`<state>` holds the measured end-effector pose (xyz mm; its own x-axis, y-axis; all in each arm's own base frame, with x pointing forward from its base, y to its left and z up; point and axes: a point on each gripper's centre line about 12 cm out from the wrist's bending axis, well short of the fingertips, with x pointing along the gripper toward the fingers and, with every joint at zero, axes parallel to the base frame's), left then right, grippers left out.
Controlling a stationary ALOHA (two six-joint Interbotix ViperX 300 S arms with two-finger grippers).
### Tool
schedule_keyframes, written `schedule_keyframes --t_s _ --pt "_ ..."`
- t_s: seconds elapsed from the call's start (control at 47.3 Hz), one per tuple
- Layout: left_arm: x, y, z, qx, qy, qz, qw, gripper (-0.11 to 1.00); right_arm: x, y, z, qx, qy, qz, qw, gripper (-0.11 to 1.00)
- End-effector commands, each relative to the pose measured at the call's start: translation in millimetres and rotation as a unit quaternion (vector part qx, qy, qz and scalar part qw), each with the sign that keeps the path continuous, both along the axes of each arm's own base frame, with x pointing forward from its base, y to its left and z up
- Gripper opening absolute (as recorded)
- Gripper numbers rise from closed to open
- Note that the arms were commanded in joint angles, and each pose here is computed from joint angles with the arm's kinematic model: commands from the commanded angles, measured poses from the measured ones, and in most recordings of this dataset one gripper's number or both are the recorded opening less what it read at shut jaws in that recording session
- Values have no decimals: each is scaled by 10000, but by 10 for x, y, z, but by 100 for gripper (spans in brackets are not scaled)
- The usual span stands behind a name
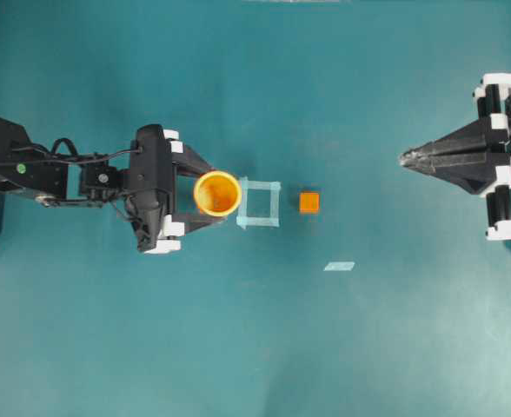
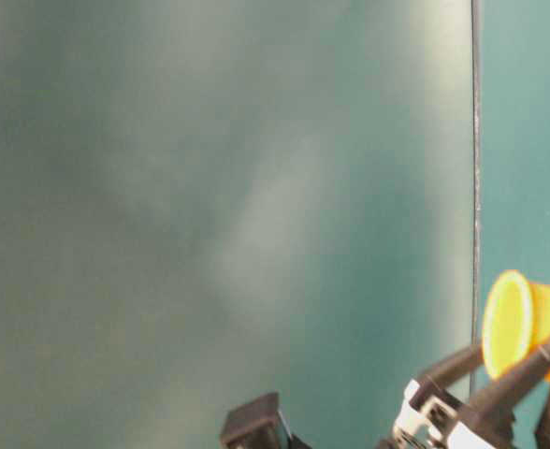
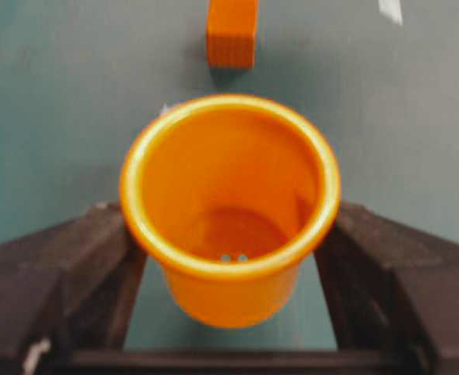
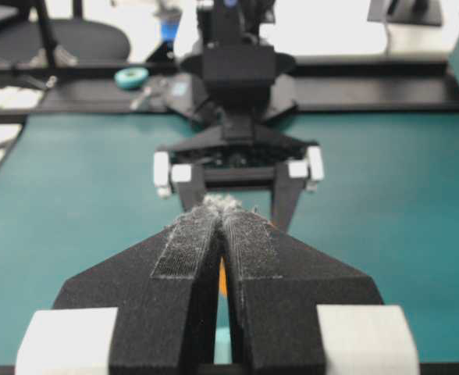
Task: Move the cup to the right with left arm.
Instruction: 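Lift the orange cup with the left gripper and carry it rightward, then carry the cup further right toward the right gripper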
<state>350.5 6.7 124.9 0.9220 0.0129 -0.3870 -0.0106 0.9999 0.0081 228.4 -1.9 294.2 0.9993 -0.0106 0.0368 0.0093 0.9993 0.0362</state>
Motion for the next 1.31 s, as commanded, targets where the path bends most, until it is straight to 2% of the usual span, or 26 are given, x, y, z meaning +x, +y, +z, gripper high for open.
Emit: schedule_keyframes --t_s 0.0,0.507,0.782,1.289 --pt "131 7 206 19 -337 -1 9994 66 25 -4 141 6 -184 -10 9998 -1" --pt "735 13 454 95 -642 -41 9979 66 5 -4 159 -10 -230 -11 9997 -1" --pt "1040 27 472 100 -772 -31 9970 66 -13 -3 196 -17 -299 -9 9996 -1" --pt "1803 -13 575 137 -918 -98 9956 66 -52 -2 240 -25 -368 -6 9993 -1"
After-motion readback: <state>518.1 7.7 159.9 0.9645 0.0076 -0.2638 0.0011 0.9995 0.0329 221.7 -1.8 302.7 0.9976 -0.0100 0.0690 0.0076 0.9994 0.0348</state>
